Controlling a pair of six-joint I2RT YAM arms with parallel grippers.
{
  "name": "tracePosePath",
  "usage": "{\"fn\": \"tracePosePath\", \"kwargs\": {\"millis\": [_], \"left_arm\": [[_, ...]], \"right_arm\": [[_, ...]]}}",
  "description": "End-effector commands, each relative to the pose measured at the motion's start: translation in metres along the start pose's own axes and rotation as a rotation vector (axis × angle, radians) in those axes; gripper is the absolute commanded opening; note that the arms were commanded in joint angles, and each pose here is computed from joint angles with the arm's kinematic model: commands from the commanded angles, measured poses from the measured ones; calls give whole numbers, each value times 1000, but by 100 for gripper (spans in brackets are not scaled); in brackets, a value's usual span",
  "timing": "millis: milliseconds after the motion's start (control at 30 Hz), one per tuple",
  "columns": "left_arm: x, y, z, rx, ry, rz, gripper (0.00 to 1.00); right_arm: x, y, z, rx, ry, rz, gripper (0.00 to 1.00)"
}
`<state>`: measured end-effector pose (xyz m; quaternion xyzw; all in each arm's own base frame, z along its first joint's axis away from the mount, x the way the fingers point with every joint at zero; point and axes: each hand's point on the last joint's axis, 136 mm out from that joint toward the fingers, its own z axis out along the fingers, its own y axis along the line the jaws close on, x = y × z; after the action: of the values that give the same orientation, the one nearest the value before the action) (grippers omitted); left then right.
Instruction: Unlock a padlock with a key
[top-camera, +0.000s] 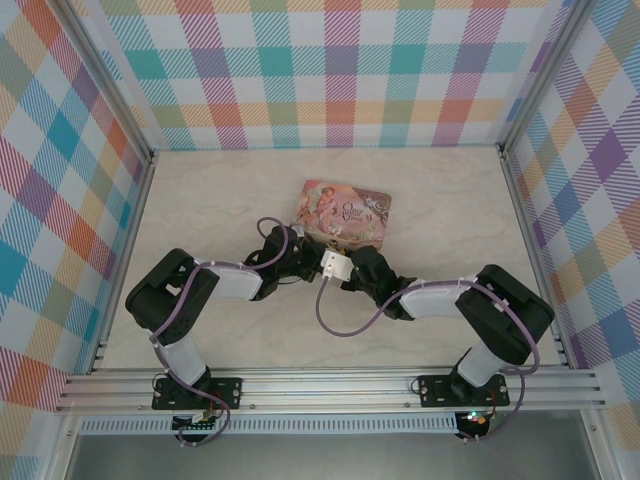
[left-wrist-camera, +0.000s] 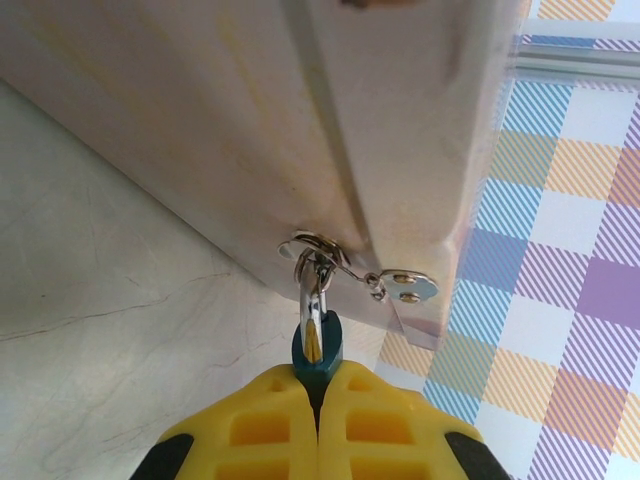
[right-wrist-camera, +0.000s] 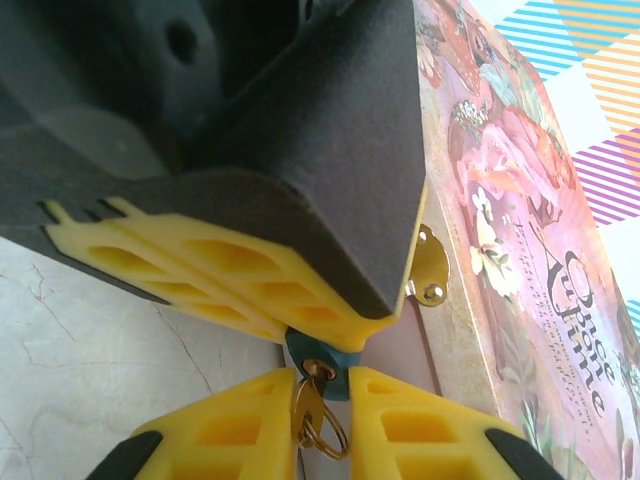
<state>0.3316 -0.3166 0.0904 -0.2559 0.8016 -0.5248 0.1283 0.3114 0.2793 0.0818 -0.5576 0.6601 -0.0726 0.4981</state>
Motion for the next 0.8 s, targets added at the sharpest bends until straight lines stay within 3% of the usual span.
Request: {"fn": "tracePosePath", "kwargs": {"millis": [0, 233, 333, 600, 767], "left_arm": [[7, -31, -6, 96, 23, 31, 0], [6, -32, -6, 98, 18, 22, 0], [5, -30, -6, 95, 11, 11, 0], [2, -27, -6, 89, -6, -12, 0], [2, -26, -6, 84, -9, -19, 0]], "right_arm": [[-16, -8, 4, 27, -41, 46, 13], [-11, -12, 5, 56, -17, 103, 5], [-11, -12, 3, 62, -23, 115, 15], [-11, -12, -2, 69, -30, 94, 15], [-13, -10, -7, 72, -39, 92, 22]]}}
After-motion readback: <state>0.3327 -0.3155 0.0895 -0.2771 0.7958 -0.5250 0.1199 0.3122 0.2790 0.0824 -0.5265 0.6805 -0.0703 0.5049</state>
